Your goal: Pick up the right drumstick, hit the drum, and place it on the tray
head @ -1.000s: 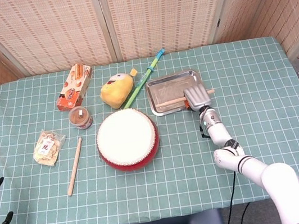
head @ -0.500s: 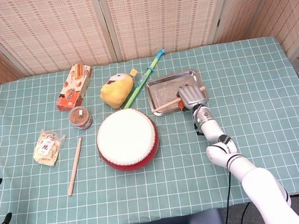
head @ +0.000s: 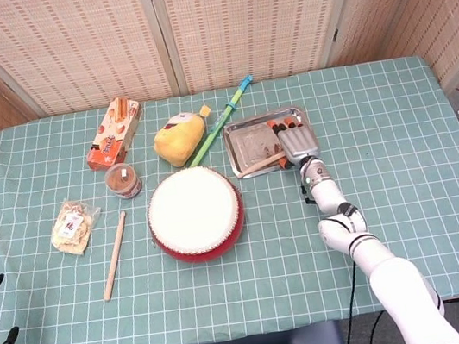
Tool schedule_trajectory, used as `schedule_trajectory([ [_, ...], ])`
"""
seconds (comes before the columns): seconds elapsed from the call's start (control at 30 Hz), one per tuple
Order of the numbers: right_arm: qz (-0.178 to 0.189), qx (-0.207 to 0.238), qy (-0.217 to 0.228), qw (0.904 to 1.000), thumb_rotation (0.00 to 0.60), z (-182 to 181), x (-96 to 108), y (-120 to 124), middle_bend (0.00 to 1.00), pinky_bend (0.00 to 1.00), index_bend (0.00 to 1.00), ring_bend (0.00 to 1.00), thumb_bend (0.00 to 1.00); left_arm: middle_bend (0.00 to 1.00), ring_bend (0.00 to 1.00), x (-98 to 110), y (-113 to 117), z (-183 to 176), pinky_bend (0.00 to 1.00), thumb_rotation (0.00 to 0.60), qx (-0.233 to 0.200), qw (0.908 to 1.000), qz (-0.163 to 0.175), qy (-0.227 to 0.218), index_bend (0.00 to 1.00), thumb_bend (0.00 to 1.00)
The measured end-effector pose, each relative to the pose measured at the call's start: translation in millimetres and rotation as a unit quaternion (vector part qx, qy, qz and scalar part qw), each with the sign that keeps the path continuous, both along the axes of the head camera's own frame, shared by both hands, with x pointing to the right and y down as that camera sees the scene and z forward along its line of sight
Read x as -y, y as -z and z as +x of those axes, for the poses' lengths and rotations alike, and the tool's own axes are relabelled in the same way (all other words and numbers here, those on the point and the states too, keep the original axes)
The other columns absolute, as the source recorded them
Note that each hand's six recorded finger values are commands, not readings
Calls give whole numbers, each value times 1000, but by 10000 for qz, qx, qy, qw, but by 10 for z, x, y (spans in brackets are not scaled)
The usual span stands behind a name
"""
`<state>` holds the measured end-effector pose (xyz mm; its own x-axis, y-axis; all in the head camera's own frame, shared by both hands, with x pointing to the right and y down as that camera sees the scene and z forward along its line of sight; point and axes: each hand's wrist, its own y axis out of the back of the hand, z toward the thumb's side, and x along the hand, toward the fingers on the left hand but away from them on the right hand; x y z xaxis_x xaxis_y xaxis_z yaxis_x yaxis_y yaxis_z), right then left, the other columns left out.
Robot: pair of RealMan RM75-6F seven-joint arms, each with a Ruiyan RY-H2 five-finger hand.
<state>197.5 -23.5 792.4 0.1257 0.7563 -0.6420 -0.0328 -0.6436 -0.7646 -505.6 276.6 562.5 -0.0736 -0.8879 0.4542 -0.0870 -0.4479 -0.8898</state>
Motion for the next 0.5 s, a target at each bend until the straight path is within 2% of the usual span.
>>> schedule_trajectory([
  [0.27,149,97,45,9998,600,2,44,68,164,185,56,51,316,0,0,12,15,-10,0,600,2,10000,33,-13,0,218],
  [0.4,559,154,237,9980,600,67,121,234,164,232,106,88,317,0,0,49,41,-7,0,600,-11,9999,108,-52,0,218],
  [0.5,856,360,353,9951,600,110,129,402,164,240,146,91,318,0,0,72,52,5,0,600,-24,9999,139,-82,0,218],
])
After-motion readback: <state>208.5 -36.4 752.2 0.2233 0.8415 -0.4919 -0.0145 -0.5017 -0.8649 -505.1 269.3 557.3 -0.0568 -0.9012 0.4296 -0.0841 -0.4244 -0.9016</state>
